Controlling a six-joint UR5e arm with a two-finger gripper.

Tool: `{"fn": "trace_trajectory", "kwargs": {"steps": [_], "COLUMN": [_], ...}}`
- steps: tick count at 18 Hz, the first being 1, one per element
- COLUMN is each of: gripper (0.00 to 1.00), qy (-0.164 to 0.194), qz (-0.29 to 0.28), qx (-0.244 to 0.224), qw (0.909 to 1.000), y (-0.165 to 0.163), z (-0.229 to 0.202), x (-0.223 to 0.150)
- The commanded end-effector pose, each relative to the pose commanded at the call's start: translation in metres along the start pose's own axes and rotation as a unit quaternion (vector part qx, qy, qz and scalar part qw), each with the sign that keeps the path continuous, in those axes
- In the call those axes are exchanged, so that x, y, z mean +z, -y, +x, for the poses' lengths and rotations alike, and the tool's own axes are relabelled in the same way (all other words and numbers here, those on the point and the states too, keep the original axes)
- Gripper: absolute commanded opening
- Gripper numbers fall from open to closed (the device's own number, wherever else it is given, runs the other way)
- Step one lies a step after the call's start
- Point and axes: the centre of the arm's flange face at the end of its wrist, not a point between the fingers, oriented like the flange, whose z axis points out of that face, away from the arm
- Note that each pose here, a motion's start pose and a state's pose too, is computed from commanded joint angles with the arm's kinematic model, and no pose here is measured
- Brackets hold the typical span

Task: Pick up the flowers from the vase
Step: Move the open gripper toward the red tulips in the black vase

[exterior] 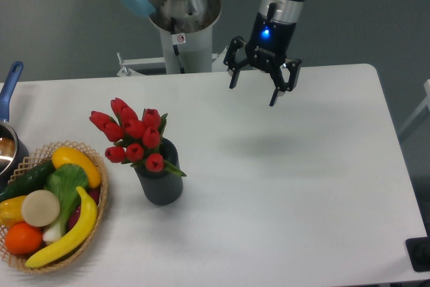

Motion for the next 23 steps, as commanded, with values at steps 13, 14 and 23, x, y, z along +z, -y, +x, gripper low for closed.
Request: {"fn": "trace_trajectory", "kwargs": {"steps": [13, 14, 23], "gripper": [1.0, 1.0, 1.0], "qy": [-0.071, -0.077, -0.089], "qz": [0.025, 0.025, 0.045], "qx": [0.091, 0.092, 0.063], "qw": [0.993, 0.9924, 0.993], "y": [0.043, 0.043, 0.048], "z": [0.047, 0.051, 0.049], "x": [0.053, 0.057, 0.086]}}
